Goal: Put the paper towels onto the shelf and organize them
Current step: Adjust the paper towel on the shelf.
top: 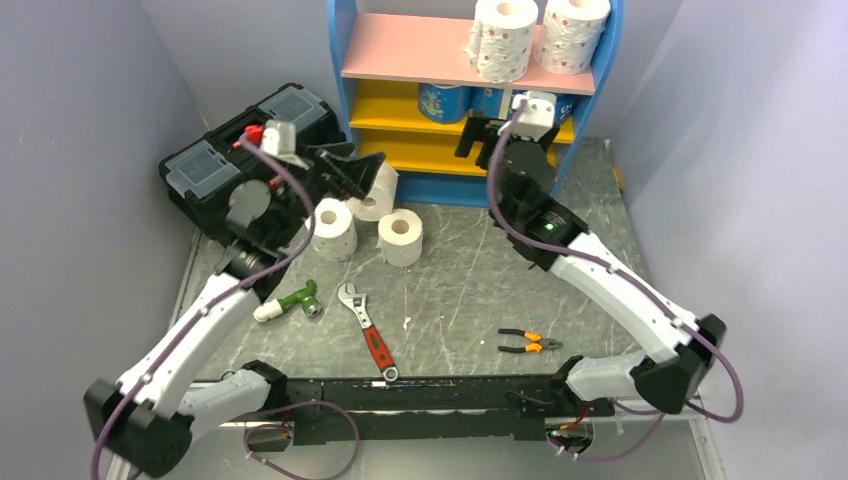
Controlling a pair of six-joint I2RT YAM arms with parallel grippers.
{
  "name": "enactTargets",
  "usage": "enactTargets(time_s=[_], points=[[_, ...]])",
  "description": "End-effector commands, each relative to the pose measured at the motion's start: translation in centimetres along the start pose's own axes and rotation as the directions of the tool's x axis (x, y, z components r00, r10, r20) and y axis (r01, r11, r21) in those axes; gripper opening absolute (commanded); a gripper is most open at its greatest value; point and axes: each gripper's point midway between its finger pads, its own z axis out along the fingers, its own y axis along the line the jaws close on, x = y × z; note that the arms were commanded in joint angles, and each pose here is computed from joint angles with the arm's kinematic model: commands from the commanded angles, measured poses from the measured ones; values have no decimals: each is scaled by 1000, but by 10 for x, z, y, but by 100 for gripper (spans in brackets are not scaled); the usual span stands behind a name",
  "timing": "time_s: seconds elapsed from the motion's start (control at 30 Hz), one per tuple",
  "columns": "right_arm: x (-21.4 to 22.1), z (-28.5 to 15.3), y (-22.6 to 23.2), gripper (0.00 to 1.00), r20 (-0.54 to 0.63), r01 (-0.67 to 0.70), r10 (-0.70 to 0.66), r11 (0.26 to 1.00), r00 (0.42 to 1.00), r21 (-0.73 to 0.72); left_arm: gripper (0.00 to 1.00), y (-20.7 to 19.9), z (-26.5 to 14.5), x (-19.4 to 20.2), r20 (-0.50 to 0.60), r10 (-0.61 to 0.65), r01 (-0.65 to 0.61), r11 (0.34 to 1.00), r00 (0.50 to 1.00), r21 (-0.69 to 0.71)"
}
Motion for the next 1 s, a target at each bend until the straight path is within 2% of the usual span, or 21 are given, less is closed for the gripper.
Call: enactTargets(time_s=[0.0, 0.13, 0.37, 0.63, 0.97], points=[[-36, 13, -18, 98, 139, 14, -50, 968, 989, 249, 95, 21, -39, 17, -36, -15, 10, 991, 999, -133], [-34, 31, -11, 99, 155, 32, -90, 939, 984, 341, 97, 28, -74, 25, -56, -26, 15, 981, 998, -195], [-40, 57, -5, 100, 163, 68, -154, 896, 975, 439, 98, 24, -117, 35, -71, -64, 47, 976, 995, -211], [-35, 79, -13, 100, 154, 64, -147, 892, 977, 448, 98, 27, -139, 53, -139, -63, 30, 973, 988, -231], [-40, 81, -13, 100, 159, 61, -137, 910, 978, 410, 99, 43, -164, 84, -247, -31, -39, 961, 969, -272]])
